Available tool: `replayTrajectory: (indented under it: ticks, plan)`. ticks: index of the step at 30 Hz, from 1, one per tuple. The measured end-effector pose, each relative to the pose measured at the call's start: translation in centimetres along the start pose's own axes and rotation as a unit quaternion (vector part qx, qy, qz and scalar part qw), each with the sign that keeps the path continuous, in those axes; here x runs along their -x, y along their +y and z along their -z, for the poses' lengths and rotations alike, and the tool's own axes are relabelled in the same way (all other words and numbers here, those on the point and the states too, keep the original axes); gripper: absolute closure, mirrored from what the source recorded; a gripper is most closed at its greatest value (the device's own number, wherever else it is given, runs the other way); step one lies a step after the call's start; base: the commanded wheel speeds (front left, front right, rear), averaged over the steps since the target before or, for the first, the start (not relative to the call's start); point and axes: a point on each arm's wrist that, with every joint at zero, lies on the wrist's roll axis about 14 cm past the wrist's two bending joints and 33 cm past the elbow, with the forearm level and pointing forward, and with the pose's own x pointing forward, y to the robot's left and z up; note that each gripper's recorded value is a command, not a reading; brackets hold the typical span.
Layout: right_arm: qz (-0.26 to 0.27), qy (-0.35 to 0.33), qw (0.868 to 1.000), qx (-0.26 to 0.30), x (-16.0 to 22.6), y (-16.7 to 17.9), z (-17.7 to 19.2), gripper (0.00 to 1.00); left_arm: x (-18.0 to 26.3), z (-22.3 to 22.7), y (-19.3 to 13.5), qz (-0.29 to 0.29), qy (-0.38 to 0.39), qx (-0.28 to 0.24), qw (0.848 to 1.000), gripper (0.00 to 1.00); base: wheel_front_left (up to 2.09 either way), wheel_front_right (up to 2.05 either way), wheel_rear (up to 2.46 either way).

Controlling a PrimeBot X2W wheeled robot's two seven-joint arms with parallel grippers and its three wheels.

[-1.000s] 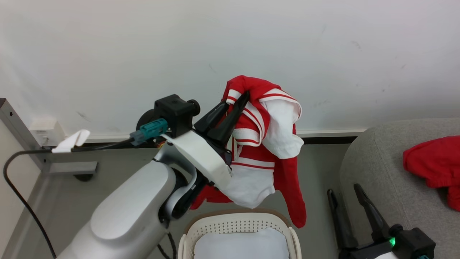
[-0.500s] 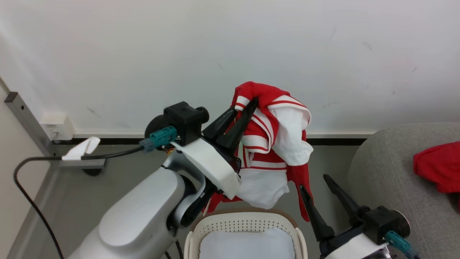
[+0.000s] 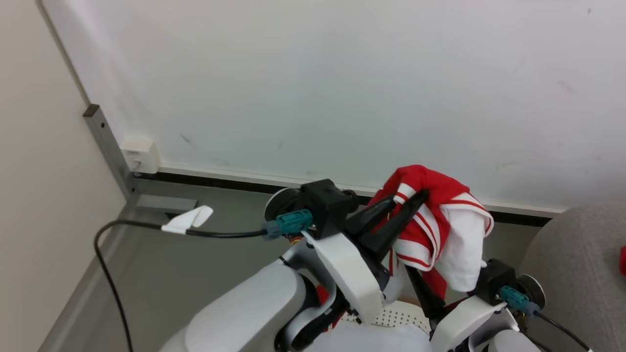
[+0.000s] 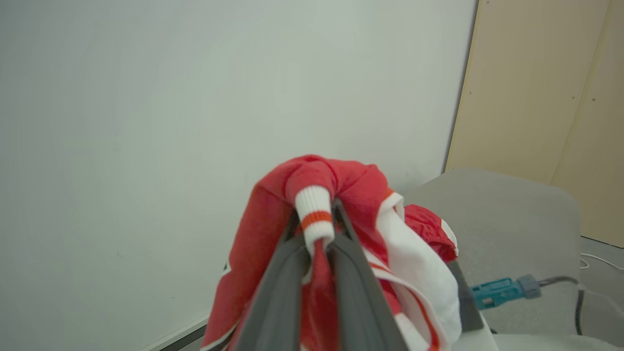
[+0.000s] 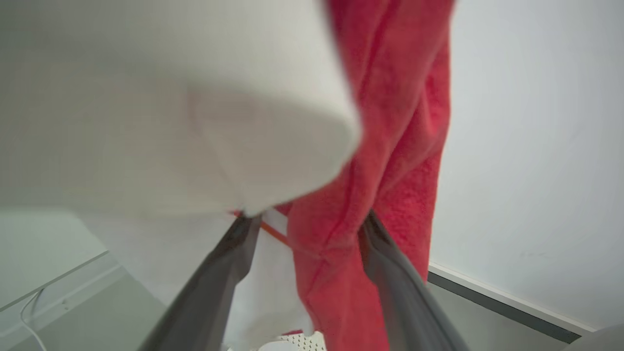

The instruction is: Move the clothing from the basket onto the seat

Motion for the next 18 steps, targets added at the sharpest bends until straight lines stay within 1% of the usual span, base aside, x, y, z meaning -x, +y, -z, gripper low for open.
replayTrajectory:
  ticks: [2, 3, 4, 5, 6, 14, 18]
  plan:
    - [-0.008, 0.005, 1.000, 0.000, -0.6, 0.4, 0.2, 0.00, 0.4, 0.0, -0.3, 0.002, 0.003, -0.001, 1.000, 1.00, 0.00, 0.00, 0.00]
    - [-0.013, 0.004, 1.000, 0.001, -0.9, 0.7, 0.1, 0.13, 0.6, -0.1, -0.4, 0.001, 0.005, -0.002, 1.000, 1.00, 0.00, 0.00, 0.00]
    - [-0.018, -0.001, 1.000, 0.001, -1.2, 0.9, -0.1, 0.51, 0.8, -0.1, -0.5, 0.001, 0.006, -0.002, 1.000, 1.00, 0.00, 0.00, 0.00]
    - [-0.022, -0.003, 1.000, 0.003, -1.5, 1.1, -0.3, 0.81, 0.9, -0.1, -0.6, 0.001, 0.006, -0.002, 1.000, 1.00, 0.00, 0.00, 0.00]
    - [-0.027, -0.004, 1.000, 0.008, -1.8, 1.3, -0.4, 1.00, 1.1, -0.1, -0.6, 0.000, 0.007, -0.001, 1.000, 1.00, 0.00, 0.00, 0.00]
    - [-0.036, -0.012, 0.999, -0.001, -2.4, 1.6, -0.6, 1.00, 1.9, 0.3, 0.9, -0.027, 0.018, 0.003, 0.999, 1.00, 0.00, 0.00, 0.00]
    - [-0.030, -0.015, 0.999, -0.006, -2.3, 1.1, -0.6, 1.00, 2.1, 0.7, 1.9, -0.039, 0.022, 0.005, 0.999, 1.00, 0.00, 0.00, 0.00]
